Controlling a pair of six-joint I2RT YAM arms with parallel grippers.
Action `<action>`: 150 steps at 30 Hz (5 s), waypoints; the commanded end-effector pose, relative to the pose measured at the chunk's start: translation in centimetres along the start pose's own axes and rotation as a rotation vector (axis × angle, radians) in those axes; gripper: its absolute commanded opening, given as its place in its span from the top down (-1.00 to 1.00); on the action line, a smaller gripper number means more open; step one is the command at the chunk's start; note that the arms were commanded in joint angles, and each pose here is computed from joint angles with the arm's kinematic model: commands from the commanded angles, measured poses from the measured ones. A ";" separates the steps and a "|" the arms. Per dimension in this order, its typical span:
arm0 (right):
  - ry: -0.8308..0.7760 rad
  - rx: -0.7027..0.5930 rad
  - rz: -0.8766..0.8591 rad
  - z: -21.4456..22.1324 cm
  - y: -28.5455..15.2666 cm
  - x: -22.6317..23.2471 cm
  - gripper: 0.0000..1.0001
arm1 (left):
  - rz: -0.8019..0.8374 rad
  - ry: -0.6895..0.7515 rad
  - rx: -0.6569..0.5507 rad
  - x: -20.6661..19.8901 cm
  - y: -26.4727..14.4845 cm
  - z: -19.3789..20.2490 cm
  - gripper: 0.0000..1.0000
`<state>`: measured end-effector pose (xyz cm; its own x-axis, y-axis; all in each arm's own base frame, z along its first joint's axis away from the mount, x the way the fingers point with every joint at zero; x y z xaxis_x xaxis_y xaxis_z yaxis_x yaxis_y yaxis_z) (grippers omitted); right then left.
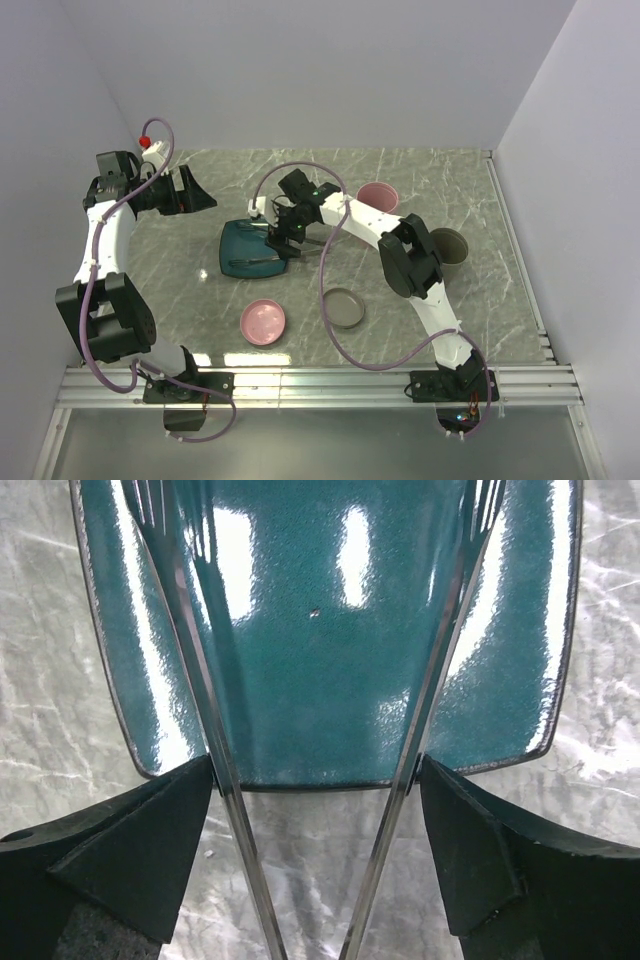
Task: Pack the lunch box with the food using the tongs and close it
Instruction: Place the clamp on the plate, then pick up the box lid from the center of the board.
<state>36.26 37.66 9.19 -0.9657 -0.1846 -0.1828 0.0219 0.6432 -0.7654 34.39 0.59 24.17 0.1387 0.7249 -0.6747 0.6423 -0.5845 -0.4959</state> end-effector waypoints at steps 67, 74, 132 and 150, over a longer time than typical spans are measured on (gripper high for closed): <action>0.650 -0.341 0.611 4.5 -34.3 13.4 -0.99 | 0.679 1.678 0.861 -18.0 13.6 30.3 -0.23; 0.685 -0.385 0.602 4.9 -35.5 12.3 -0.99 | 0.668 1.806 0.925 -16.2 14.1 31.8 0.01; 0.132 -0.737 0.745 -3.2 -43.2 13.6 -0.99 | 1.303 0.284 0.321 -34.1 -6.7 9.9 0.99; -0.317 -0.874 0.781 -12.2 -38.4 14.8 -0.60 | 1.299 0.248 0.390 -34.3 -6.8 9.9 0.99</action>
<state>17.37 18.88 42.22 -0.7243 0.3297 -0.6056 0.2544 0.9441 0.2098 18.96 -24.49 43.50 0.5725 -0.3574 -0.7379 -0.2677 -0.9321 0.2438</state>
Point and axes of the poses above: each gripper's point midway between its finger pads, its own y axis out along the fingers, its own x axis along the line the jaws close on, z = x × y, the point moved 5 cm from there along -y, back along the fingers, and after that the axes turned 15 degrees about -y, right-handed, at the moved point
